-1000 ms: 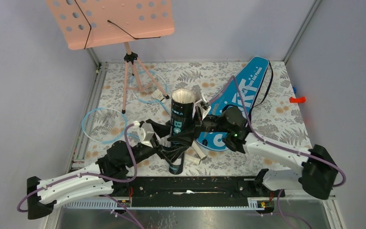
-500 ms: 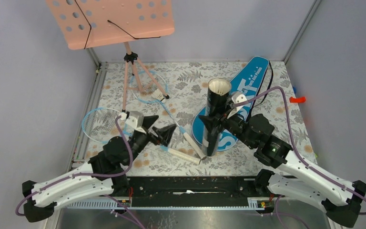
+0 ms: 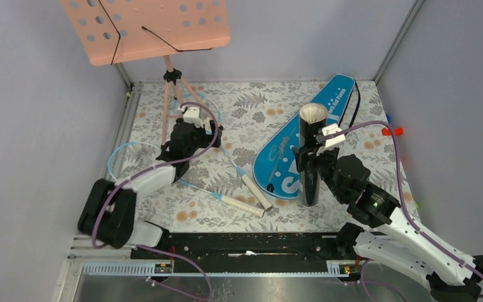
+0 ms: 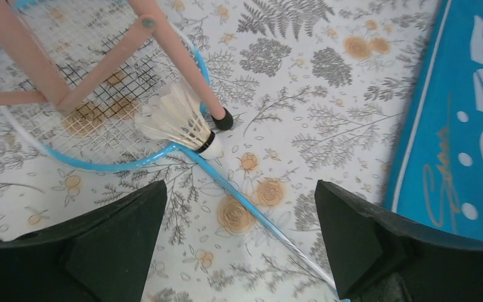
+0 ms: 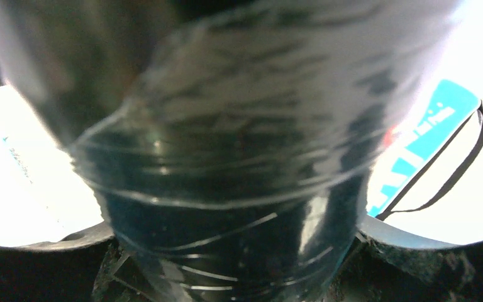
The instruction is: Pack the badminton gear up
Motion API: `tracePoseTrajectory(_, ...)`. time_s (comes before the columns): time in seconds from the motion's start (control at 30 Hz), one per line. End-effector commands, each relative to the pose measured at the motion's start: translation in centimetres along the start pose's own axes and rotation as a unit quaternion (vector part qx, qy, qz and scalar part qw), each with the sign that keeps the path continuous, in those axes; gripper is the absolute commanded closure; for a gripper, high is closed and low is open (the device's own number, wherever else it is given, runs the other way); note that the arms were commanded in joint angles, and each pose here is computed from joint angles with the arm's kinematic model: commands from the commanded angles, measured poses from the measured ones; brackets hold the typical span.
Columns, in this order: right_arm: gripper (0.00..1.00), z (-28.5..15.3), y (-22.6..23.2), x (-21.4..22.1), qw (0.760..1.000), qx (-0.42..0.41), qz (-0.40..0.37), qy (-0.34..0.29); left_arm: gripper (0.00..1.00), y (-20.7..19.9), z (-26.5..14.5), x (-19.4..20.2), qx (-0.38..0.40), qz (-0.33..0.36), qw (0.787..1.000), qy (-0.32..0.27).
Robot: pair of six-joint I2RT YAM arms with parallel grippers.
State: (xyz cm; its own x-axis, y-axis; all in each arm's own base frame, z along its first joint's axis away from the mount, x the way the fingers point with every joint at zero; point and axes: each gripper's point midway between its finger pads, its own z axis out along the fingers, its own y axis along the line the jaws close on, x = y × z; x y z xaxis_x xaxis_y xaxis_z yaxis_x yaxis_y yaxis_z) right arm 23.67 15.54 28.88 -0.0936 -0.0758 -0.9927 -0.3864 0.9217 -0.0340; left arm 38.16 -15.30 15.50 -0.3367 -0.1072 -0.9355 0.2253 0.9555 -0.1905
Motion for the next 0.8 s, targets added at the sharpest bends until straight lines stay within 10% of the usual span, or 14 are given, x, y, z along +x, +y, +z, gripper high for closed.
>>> tracePoseTrajectory(0.0, 0.60, -0.1, -1.1, -1.3, 1.000, 0.023, 0.003, -0.020, 0.01, -0.5, 3.6, -5.9, 0.087, -0.039, 0.990, -0.103)
tracePoseTrajectory(0.77, 0.59, -0.4, 0.4, -1.4, 0.999, -0.035, -0.017, -0.025, 0.01, 4.3, 10.9, -2.7, 0.074, -0.107, 0.990, -0.052)
